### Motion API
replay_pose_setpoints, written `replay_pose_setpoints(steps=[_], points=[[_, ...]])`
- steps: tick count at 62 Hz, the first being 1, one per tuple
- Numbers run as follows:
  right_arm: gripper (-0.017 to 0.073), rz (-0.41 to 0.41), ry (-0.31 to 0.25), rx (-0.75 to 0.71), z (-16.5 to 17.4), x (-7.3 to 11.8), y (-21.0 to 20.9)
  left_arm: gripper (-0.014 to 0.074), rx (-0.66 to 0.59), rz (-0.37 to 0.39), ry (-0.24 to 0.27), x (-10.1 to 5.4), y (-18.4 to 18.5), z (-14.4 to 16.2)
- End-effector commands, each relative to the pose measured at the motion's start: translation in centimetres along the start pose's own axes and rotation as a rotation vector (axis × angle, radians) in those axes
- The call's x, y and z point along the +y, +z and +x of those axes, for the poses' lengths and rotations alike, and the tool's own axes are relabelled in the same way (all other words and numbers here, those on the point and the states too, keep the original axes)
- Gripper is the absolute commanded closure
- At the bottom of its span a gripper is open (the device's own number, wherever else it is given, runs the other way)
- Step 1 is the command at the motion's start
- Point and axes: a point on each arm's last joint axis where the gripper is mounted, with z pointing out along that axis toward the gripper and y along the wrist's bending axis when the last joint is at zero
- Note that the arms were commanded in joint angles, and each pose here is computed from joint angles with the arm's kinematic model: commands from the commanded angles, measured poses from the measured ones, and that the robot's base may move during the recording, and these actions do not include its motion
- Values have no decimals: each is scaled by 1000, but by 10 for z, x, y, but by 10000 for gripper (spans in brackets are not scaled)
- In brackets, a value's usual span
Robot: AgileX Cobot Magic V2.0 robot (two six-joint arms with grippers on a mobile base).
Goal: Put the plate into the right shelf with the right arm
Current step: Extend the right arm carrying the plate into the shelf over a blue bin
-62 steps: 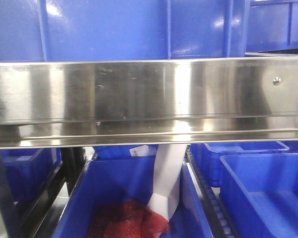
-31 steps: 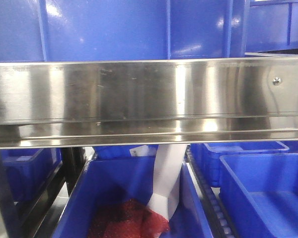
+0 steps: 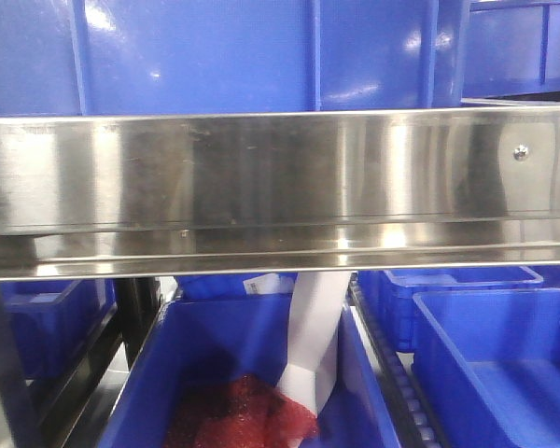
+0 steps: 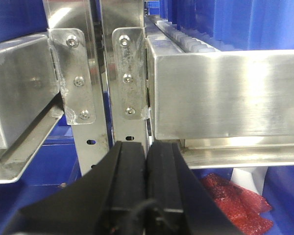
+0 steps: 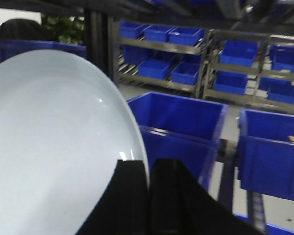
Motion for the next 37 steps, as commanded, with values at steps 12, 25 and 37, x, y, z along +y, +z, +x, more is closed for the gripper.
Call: replay_pose_setpoints(steps=[12,25,37], points=[[530,-27,-15,-57,-4,10,75,640,-86,-14,-10,1,0,-5],[530,-38,-22,41,32,18,118,640,-86,-14,-10,1,0,-5],[530,-38,-27,103,56,20,137,640,-86,-14,-10,1,0,-5]])
